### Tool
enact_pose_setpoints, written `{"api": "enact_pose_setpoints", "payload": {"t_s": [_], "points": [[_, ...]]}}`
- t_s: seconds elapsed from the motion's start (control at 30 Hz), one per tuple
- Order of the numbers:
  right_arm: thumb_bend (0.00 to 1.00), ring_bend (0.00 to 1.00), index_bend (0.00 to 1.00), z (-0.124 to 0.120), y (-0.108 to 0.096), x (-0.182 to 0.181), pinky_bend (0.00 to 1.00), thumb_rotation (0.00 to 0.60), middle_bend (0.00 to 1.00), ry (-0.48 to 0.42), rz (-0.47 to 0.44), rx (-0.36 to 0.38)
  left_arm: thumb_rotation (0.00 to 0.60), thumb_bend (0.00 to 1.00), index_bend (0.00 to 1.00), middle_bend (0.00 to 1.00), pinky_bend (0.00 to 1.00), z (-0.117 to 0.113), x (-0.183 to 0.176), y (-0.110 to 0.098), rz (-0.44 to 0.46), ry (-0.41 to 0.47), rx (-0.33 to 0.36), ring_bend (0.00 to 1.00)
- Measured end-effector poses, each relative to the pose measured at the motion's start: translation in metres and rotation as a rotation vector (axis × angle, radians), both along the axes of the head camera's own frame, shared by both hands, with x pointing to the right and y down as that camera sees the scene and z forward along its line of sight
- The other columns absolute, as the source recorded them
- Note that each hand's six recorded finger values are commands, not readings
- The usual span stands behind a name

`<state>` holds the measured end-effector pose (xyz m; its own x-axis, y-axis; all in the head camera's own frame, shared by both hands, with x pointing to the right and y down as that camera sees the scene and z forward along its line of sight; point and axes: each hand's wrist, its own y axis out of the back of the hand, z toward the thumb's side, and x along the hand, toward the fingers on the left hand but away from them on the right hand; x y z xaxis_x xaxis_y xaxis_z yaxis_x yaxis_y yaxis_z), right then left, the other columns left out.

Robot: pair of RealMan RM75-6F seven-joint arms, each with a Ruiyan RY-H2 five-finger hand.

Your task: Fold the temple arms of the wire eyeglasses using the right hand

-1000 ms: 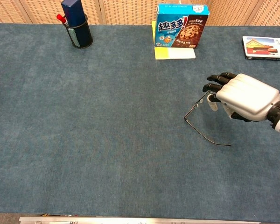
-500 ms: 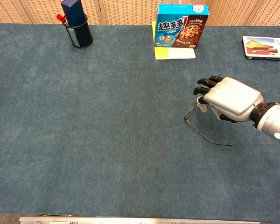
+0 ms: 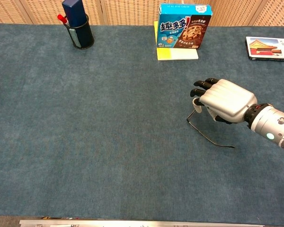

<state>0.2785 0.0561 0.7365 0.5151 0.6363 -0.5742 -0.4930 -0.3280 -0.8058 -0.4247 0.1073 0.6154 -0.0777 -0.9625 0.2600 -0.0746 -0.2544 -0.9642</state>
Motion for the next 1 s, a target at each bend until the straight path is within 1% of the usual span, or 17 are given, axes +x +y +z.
{"api": "enact_pose_setpoints", "payload": {"t_s": [0.4, 0.77, 1.0], "points": [[1.0, 0.08, 0.4, 0.007, -0.005, -0.011, 0.16, 0.6, 0.21, -0.018, 0.007, 0.004, 0.6, 0.1, 0.19, 0.17, 0.49, -0.002, -0.001, 0.001, -0.001, 0.0, 0.002, 0.23], [1.0, 0.08, 0.39, 0.016, -0.022, -0.02, 0.16, 0.6, 0.21, -0.024, 0.025, 0.019, 0.6, 0.1, 0.19, 0.17, 0.49, -0.002, -0.001, 0.001, -0.002, 0.0, 0.002, 0.23], [1.0, 0.08, 0.39, 0.017, -0.028, -0.025, 0.16, 0.6, 0.21, -0.034, 0.031, 0.019, 0.6, 0.1, 0.19, 0.17, 0.49, -0.002, -0.001, 0.001, -0.003, 0.001, 0.0, 0.23]]}}
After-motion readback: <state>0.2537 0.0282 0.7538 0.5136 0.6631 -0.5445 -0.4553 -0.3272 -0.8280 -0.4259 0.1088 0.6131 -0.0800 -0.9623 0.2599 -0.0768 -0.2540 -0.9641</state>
